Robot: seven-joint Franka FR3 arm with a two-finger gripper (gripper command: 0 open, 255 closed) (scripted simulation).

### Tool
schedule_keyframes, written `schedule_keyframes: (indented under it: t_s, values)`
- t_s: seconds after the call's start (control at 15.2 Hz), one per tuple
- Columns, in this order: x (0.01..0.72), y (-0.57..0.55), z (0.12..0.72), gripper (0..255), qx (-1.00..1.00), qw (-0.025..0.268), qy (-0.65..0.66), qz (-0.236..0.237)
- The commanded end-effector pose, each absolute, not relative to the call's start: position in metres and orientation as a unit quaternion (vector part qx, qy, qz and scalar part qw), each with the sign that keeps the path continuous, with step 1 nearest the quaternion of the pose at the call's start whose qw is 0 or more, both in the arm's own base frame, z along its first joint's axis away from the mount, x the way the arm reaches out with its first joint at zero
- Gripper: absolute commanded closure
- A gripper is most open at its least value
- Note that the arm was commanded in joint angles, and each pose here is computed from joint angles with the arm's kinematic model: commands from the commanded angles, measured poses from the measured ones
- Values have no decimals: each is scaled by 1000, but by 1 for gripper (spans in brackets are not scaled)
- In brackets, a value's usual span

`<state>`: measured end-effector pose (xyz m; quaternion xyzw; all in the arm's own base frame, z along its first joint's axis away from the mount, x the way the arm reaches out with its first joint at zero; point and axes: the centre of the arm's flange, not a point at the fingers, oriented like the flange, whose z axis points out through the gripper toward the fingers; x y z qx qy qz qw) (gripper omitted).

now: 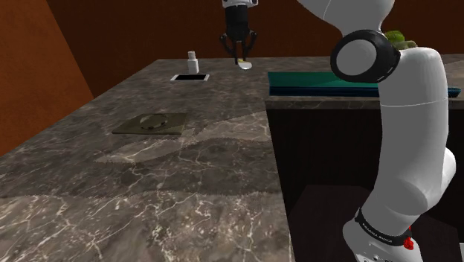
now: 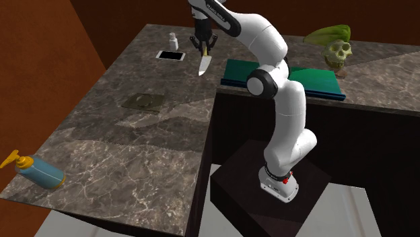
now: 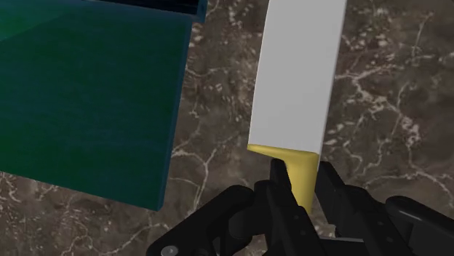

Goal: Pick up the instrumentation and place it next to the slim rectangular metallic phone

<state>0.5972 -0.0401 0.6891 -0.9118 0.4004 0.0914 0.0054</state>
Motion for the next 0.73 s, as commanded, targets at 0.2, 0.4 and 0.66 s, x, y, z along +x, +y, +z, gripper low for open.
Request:
schedule_keyframes:
  t_s: [0.2,0.4,0.66]
  values:
    - [597,-45,667,255,-912,5,400,91]
    - [597,-45,651,255,-912,5,400,91]
    - [597,-45,630,255,-912,5,400,91]
